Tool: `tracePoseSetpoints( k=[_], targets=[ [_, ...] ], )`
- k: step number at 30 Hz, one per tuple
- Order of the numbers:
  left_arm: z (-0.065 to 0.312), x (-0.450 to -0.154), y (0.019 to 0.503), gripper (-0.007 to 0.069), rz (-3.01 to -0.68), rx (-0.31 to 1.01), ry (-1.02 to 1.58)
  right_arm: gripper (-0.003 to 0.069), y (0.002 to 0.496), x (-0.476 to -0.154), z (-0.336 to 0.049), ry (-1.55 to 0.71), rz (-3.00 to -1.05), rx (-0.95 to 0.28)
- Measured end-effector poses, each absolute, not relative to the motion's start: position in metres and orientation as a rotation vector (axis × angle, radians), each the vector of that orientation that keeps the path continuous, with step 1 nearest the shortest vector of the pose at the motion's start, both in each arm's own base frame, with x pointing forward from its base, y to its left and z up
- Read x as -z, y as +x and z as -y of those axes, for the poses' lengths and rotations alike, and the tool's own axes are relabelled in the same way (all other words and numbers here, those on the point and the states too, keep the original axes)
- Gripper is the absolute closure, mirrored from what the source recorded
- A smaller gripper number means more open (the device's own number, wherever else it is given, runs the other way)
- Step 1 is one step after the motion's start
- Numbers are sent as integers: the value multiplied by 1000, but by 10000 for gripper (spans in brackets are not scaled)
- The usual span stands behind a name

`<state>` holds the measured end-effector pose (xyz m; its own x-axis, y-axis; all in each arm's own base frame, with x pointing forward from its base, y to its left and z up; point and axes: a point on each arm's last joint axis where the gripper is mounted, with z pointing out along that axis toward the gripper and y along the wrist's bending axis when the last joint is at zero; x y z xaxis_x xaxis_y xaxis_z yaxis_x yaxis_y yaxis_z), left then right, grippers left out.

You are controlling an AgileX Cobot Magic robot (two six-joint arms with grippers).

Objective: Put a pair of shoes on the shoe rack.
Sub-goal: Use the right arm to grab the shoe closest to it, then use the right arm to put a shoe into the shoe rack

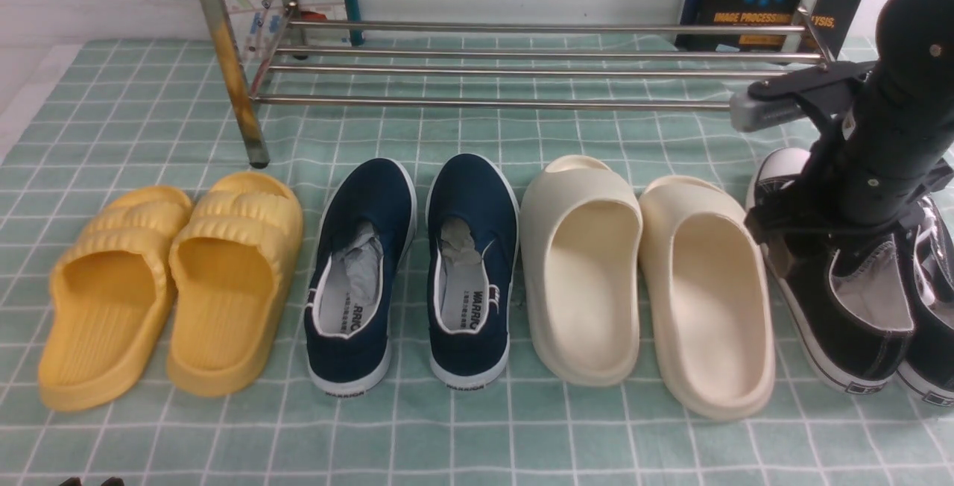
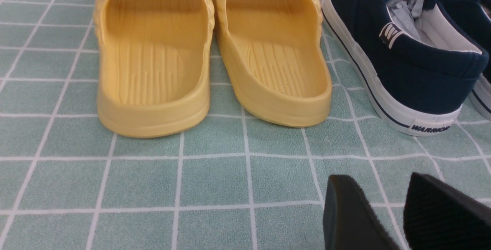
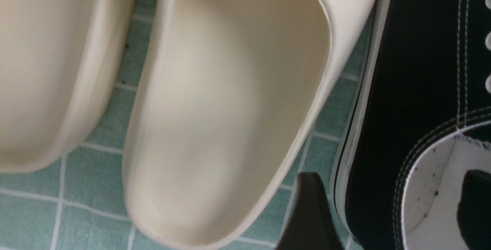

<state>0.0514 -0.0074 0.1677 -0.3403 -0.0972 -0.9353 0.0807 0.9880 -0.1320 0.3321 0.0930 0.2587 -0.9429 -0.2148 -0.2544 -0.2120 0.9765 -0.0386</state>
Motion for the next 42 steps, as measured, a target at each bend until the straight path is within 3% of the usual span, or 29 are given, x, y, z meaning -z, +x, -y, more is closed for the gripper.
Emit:
tracePoseSetpoints(
  k=[14, 17, 18, 19, 23, 27, 34, 42],
  targets=[
    [7, -168, 51, 387, -1909, 181, -12, 305, 352, -211, -79, -156, -2984, 127],
    [7, -168, 51, 387, -1909, 181, -12, 419, 356, -198, -80, -160, -3006, 142],
    [7, -168, 51, 387, -1909, 181, -12, 427, 356, -198, -80, -160, -3006, 143],
    [7, -168, 51, 387, -1909, 181, -12, 508, 357, -198, -80, -156, -3005, 147],
    [7, -168, 51, 387, -1909, 181, -12, 641, 356, -202, -80, -140, -2992, 134],
    [7, -168, 51, 387, -1909, 181, -12, 648, 351, -216, -80, -149, -2968, 107],
    [7, -168, 51, 387, -1909, 181, -12, 648, 326, -268, -79, -188, -2898, 6],
    [7, -168, 51, 387, -1909, 181, -12, 648, 341, -273, -81, -248, -2776, 20]
  ],
)
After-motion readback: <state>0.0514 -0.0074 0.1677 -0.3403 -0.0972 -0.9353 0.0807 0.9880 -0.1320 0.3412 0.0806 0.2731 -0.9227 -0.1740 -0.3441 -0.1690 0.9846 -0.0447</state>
